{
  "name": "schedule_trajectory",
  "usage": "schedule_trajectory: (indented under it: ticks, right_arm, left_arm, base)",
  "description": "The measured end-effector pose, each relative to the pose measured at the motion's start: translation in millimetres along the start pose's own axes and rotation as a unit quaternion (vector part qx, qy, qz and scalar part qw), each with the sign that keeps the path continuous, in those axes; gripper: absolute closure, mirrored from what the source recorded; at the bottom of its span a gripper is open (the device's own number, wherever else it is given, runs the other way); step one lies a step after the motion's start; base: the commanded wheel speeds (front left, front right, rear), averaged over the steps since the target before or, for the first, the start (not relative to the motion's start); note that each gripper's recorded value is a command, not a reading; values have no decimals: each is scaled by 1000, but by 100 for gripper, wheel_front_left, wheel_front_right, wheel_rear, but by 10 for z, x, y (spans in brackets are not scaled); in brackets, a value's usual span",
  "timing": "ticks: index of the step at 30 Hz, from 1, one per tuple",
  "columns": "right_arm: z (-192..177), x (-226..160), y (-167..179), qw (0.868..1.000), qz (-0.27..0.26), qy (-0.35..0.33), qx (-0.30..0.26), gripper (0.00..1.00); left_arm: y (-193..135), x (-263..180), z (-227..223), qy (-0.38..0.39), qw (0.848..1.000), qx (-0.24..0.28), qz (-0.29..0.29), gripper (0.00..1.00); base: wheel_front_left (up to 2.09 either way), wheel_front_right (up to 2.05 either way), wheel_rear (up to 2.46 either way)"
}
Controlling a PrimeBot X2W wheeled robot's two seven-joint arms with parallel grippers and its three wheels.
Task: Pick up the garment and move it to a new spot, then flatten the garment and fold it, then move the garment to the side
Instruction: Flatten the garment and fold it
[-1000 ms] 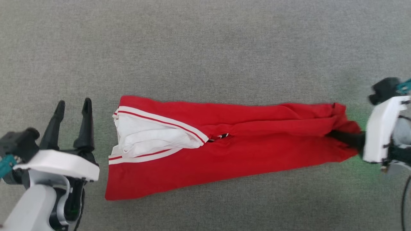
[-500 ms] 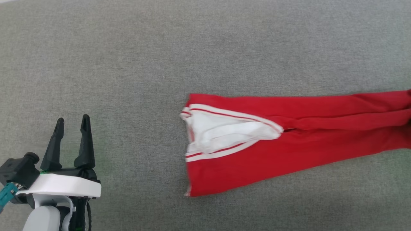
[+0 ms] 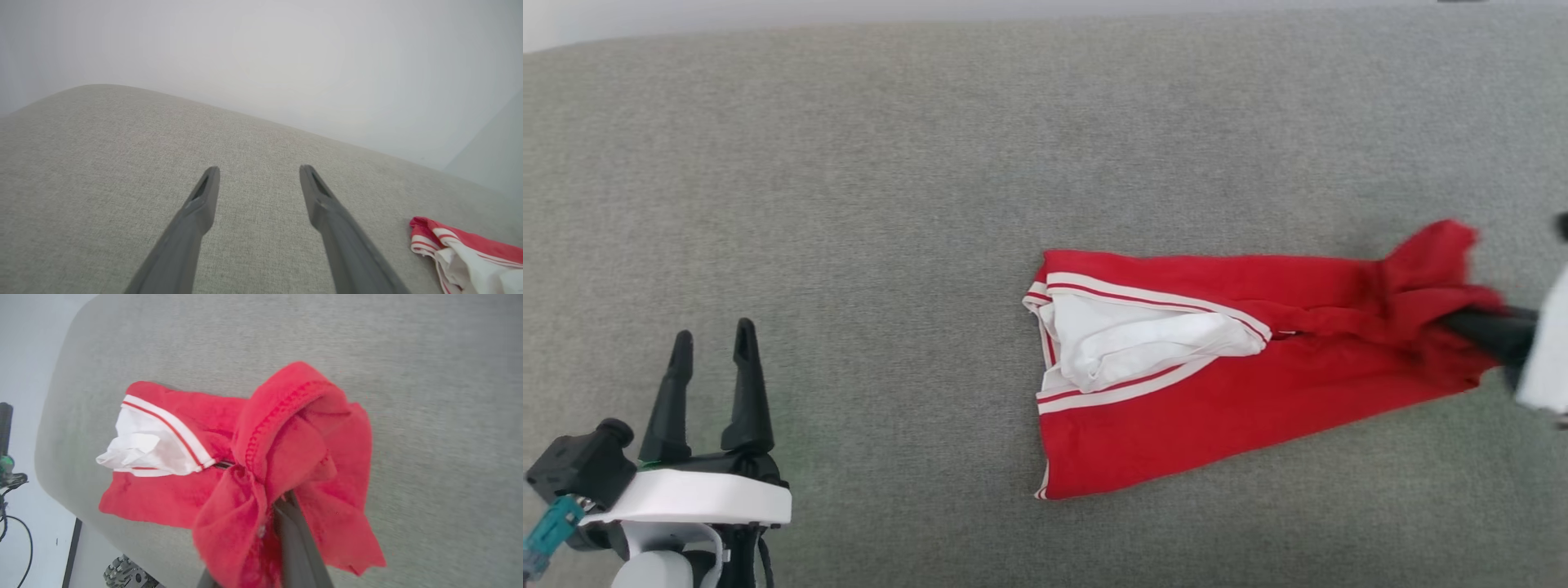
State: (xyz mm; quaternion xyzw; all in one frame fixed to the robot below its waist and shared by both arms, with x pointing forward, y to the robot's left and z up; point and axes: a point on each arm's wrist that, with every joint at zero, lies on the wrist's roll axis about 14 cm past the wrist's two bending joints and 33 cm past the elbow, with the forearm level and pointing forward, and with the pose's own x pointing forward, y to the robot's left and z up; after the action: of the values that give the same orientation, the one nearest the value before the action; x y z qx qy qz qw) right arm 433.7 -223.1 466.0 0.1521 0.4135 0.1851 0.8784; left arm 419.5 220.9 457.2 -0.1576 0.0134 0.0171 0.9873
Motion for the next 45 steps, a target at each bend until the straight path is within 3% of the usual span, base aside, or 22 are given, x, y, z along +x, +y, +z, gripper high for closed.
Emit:
schedule_trajectory:
  ticks: [10, 20, 21, 23, 24, 35, 45]
  right_arm:
    - [-232, 483, 1136, 986, 143, 43, -74, 100]
    - [-452, 856, 1676, 968, 194, 95, -128, 100]
    - [-466, 878, 1696, 967, 194, 98, -134, 93]
    - [-465, 911, 1716, 966, 193, 99, -141, 51]
    - [-452, 918, 1724, 966, 193, 97, -142, 2]
    - [-147, 698, 1628, 971, 181, 42, -150, 0]
    - [329, 266, 1234, 979, 126, -98, -130, 0]
  left_arm:
    - [28, -159, 56, -2, 1000, -7, 6, 0]
    - [143, -344, 144, -12, 999, -17, 31, 0]
    - [163, -359, 153, -14, 999, -19, 35, 0]
    - [186, -379, 168, -17, 999, -26, 41, 0]
    - [188, -383, 172, -18, 999, -27, 42, 0]
    - [166, -335, 180, -21, 999, -31, 37, 0]
    - [80, -223, 242, -29, 999, -26, 16, 0]
  base:
    - [0, 0, 0]
    - [0, 0, 0]
    - [0, 0, 0]
    - [0, 0, 0]
    - [0, 0, 0]
    - [0, 0, 0]
    - [0, 0, 0]
